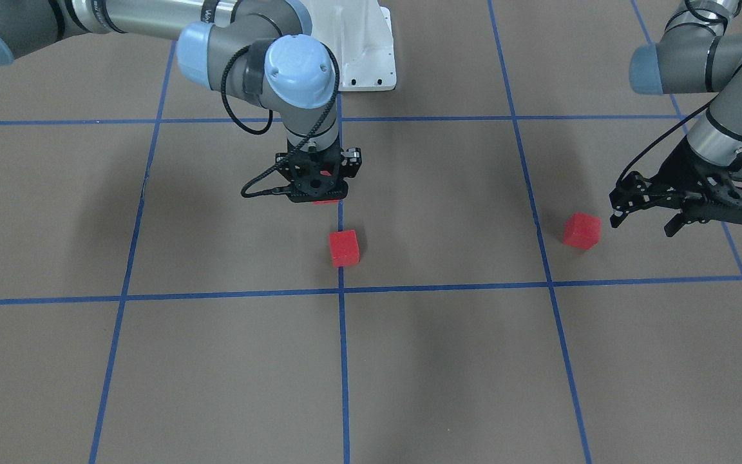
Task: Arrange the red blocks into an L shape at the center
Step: 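Carry the cube with the right gripper beside the center cube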
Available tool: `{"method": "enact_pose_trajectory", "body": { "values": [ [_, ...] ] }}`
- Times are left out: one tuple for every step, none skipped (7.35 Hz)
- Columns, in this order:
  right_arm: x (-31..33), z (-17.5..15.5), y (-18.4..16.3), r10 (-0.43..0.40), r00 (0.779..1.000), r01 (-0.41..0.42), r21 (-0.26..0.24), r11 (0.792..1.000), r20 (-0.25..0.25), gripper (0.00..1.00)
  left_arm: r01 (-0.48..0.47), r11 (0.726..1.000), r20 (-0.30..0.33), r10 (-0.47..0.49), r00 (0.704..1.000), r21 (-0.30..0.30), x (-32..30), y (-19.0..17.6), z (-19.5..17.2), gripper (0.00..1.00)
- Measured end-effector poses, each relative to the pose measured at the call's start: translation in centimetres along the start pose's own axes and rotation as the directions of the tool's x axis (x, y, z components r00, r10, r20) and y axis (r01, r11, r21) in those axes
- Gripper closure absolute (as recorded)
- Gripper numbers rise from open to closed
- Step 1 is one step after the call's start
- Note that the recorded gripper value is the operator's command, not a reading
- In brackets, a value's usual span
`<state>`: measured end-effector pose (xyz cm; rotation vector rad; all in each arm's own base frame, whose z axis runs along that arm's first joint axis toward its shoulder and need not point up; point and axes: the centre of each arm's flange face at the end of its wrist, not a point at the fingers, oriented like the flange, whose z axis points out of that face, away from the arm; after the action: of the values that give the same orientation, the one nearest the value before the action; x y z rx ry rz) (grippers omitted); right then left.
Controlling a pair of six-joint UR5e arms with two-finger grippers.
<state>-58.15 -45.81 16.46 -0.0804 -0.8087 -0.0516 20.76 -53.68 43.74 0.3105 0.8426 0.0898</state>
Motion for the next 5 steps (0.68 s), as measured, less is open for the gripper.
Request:
{"method": "enact_pose_trajectory", "body": {
  "values": [
    [-0.7,1.4,-0.6,0.003,1.0,-0.003,0.003,1.0,0.008,1.0,0.0,1.0,0.001,0.0,1.0,-0.002,-0.1,0.0,0.2,0.0],
    [-0.9,2.2,-0.9,-0.005,1.0,0.005,0.005,1.0,0.011,1.0,0.001,1.0,0.002,-0.001,1.0,-0.004,-0.1,0.0,0.3,0.0],
    [-0.8,2.7,-1.2,-0.014,1.0,0.014,0.008,1.0,0.008,1.0,0.001,1.0,0.002,-0.001,1.0,-0.004,-0.1,0.0,0.3,0.0],
    [-0.7,2.9,-1.3,-0.019,1.0,0.018,0.009,1.0,0.005,1.0,0.001,1.0,0.002,-0.001,1.0,-0.005,-0.1,0.0,0.3,0.0],
    [-0.6,3.2,-1.4,-0.019,1.0,0.019,0.009,1.0,0.0,1.0,0.002,1.0,0.002,-0.002,1.0,-0.005,-0.2,0.0,0.4,0.0]
  ]
}}
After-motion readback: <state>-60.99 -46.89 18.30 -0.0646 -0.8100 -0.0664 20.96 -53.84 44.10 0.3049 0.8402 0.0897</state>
